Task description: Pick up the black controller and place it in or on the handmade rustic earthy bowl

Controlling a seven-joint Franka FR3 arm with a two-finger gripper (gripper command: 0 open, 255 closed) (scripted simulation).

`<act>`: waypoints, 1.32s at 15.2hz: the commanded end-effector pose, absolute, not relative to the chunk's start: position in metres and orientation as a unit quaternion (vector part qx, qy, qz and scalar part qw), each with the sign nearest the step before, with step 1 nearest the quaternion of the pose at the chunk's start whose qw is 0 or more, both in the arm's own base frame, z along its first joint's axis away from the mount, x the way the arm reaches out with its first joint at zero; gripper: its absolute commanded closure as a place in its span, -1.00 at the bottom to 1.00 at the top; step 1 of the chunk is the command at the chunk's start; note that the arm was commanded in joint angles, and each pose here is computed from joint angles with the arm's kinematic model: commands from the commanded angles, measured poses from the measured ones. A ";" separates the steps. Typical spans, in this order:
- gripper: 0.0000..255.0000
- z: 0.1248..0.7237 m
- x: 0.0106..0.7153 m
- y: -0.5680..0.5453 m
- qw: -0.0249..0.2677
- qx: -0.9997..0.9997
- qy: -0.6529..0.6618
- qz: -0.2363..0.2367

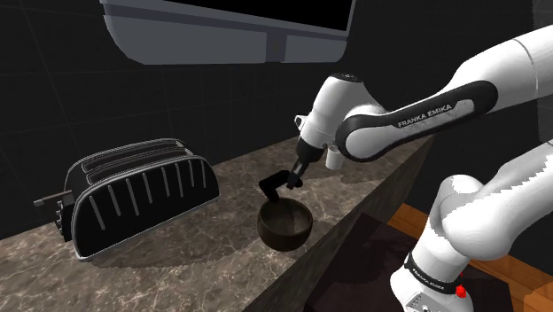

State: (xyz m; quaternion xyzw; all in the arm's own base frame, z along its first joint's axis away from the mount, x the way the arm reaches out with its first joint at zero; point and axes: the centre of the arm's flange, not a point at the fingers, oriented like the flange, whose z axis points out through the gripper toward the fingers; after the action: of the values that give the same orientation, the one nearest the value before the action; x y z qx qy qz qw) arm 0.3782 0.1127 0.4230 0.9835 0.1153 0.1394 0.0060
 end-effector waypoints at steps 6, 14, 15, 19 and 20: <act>1.00 0.399 0.335 0.136 0.007 0.984 0.114 0.139; 1.00 0.359 0.335 0.136 0.007 0.984 0.114 0.139; 1.00 0.359 0.335 0.136 0.006 0.984 0.114 0.139; 1.00 0.359 0.335 0.136 0.007 0.984 0.114 0.139; 1.00 0.359 0.335 0.136 0.007 0.984 0.114 0.139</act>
State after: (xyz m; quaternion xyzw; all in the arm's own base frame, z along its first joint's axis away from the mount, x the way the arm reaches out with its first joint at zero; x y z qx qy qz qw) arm 0.3350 0.1361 0.3589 0.9836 0.1145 0.1396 0.0065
